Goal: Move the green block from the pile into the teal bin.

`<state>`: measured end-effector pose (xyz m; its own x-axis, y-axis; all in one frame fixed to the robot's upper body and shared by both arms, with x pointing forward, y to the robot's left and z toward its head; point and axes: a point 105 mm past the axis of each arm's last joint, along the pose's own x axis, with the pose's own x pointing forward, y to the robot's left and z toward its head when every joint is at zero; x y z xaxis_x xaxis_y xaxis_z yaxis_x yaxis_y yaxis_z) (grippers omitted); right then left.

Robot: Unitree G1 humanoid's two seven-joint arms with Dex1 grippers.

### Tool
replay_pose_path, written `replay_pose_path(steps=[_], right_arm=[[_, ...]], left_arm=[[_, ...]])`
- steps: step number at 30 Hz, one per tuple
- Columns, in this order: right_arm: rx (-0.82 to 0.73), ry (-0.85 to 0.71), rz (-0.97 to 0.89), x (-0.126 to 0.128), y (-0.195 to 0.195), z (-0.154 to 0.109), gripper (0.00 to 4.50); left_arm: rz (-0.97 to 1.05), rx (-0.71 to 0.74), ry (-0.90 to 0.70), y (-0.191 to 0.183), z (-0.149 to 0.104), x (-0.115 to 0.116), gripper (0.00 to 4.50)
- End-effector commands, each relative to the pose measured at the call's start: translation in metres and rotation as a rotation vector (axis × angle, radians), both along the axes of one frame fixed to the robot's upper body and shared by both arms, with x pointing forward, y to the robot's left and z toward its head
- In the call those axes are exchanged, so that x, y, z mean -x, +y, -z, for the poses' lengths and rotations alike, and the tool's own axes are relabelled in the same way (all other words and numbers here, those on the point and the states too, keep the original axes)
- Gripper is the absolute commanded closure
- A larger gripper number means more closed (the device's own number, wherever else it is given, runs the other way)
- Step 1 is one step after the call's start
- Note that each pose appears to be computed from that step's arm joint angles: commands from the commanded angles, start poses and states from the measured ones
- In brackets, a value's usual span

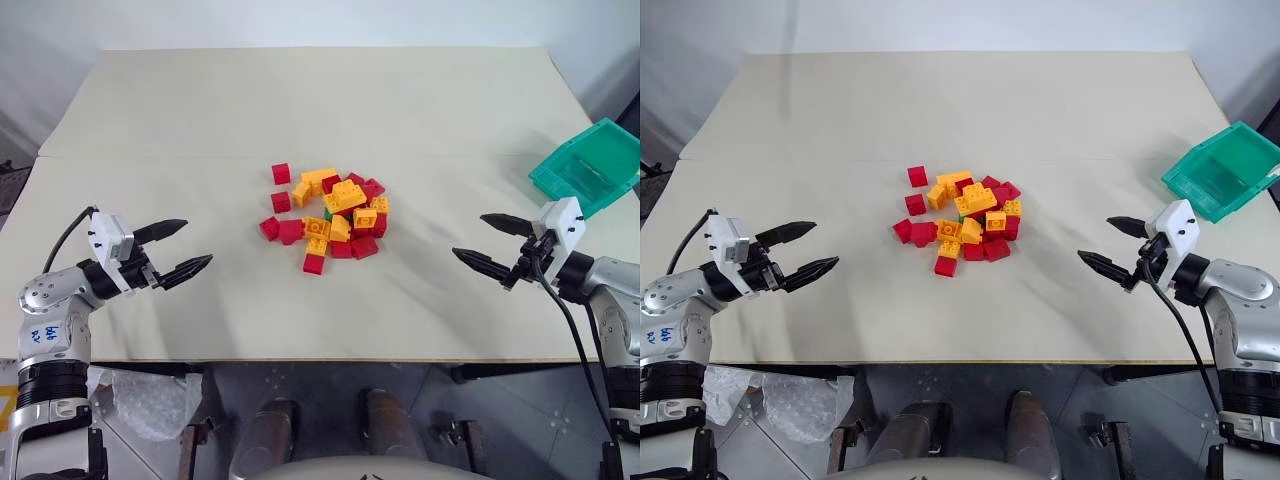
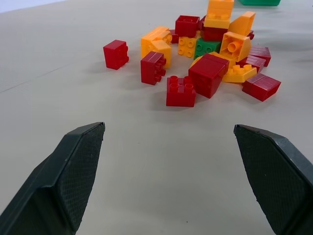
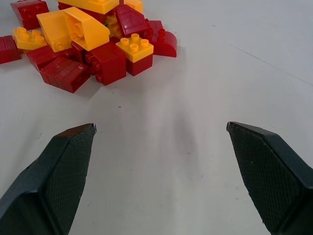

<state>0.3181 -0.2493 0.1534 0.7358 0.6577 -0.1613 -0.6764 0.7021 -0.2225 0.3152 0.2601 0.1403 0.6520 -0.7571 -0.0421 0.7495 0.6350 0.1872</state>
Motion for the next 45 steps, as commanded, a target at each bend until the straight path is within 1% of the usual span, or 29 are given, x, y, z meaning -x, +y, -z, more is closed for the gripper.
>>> replay_pose_path(steps=[1, 4, 9, 12, 15, 18, 20, 21, 22, 24, 26, 29, 30, 36, 38, 41, 45], right_arm=[[0.003, -0.052, 0.018, 0.002, -0.002, -0.016, 0.0], [0.005, -0.051, 0.035, 0.002, -0.003, -0.016, 0.0], [0.015, -0.02, 0.052, 0.002, 0.002, -0.014, 0.0], [0.001, -0.019, 0.059, 0.002, 0.006, -0.017, 0.0], [-0.034, -0.037, 0.07, 0.001, 0.01, -0.023, 0.0], [-0.056, -0.029, 0.014, 0.012, 0.025, -0.026, 0.59], [-0.064, -0.021, -0.017, 0.019, 0.033, -0.027, 1.28], [-0.066, -0.012, -0.033, 0.022, 0.039, -0.026, 1.61], [-0.066, -0.002, -0.051, 0.026, 0.045, -0.026, 1.97], [-0.076, 0.014, -0.093, 0.034, 0.059, -0.025, 2.63], [-0.09, 0.022, -0.135, 0.04, 0.074, -0.026, 3.25], [-0.114, 0.036, -0.185, 0.046, 0.096, -0.027, 4.31], [-0.124, 0.041, -0.199, 0.048, 0.102, -0.026, 4.48], [-0.172, 0.074, -0.324, 0.056, 0.15, -0.021, 4.48], [-0.17, 0.093, -0.37, 0.055, 0.161, -0.018, 4.48], [-0.184, 0.103, -0.398, 0.043, 0.176, -0.014, 4.48], [-0.187, 0.098, -0.405, 0.016, 0.21, -0.001, 4.48]], left_arm=[[-0.014, 0.019, -0.021, 0.005, -0.014, -0.003, 0.02], [-0.038, 0.026, -0.02, 0.003, -0.017, -0.006, 0.02], [-0.031, 0.067, -0.036, -0.004, -0.029, -0.01, 0.02], [-0.021, 0.033, -0.03, -0.008, -0.026, -0.011, 0.02], [0.018, 0.077, -0.016, -0.011, -0.028, -0.012, 0.02], [0.066, 0.036, -0.001, -0.015, -0.025, -0.012, 0.0], [0.129, 0.041, 0.009, -0.02, -0.024, -0.009, 0.0], [0.145, 0.05, -0.006, -0.021, -0.026, -0.009, 0.0], [0.215, 0.109, -0.032, -0.026, -0.032, -0.004, 0.0], [0.298, 0.119, -0.075, -0.031, -0.036, 0.004, 0.0], [0.325, 0.104, -0.089, -0.032, -0.036, 0.006, 0.0], [0.354, 0.104, -0.118, -0.033, -0.037, 0.009, 0.0], [0.357, 0.101, -0.128, -0.033, -0.038, 0.009, 0.0], [0.376, 0.064, -0.191, -0.031, -0.039, 0.014, 0.0], [0.387, 0.059, -0.207, -0.031, -0.04, 0.016, 0.0], [0.39, 0.057, -0.206, -0.032, -0.04, 0.015, 0.0], [0.377, 0.051, -0.199, -0.034, -0.038, 0.013, 0.0]])
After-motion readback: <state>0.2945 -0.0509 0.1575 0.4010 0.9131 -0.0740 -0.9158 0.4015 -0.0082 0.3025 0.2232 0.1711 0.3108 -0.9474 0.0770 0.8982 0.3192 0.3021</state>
